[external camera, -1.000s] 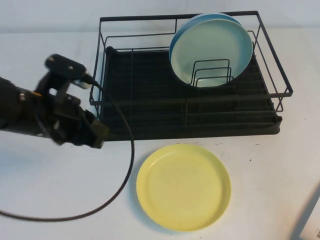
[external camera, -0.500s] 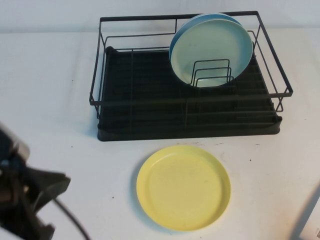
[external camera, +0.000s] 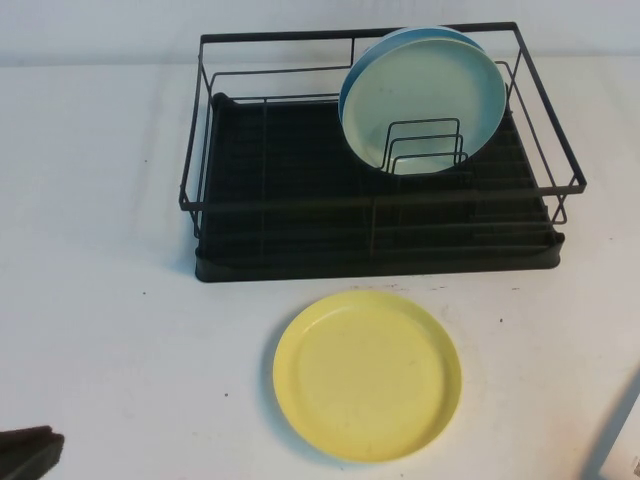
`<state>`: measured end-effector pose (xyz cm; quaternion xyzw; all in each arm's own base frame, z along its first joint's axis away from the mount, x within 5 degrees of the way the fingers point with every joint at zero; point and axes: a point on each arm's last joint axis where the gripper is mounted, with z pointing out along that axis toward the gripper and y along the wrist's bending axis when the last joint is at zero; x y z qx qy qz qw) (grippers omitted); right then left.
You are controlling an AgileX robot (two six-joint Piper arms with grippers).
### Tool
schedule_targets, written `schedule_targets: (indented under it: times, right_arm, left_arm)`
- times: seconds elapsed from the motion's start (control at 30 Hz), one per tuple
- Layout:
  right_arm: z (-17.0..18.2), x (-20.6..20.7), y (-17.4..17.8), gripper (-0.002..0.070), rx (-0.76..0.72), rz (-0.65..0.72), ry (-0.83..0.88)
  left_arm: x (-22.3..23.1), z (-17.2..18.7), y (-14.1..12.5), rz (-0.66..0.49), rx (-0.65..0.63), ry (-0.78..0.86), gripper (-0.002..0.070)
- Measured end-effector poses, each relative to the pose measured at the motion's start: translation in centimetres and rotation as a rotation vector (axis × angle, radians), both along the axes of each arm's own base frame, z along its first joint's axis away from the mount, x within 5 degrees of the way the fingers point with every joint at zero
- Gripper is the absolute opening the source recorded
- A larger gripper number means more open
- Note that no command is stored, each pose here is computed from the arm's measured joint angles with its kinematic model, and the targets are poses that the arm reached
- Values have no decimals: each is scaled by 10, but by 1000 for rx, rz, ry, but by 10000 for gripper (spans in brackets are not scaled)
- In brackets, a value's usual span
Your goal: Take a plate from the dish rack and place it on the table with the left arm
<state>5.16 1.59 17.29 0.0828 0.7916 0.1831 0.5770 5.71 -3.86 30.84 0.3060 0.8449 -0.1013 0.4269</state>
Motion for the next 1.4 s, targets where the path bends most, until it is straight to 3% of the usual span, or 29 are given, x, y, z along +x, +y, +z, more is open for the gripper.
schedule_targets:
  times: [0.23,0.37,0.67,1.03,1.4]
  right_arm:
    - [0,0,0,-18,9,1,0]
    - [0,0,0,-18,10,1,1]
    - [0,0,0,-18,14,1,1]
    - [0,0,1,-18,21,1,1]
    - [0,0,1,-18,26,2,1]
  left_arm:
    - [-9,-48,9,129,-168,-302,-1]
    - [-14,-80,17,198,-200,-434,-1]
    - [-5,-128,25,364,-252,-368,-1]
    - [-4,-134,33,457,-131,-373,-1]
    - [-4,-134,36,505,-126,-375,-1]
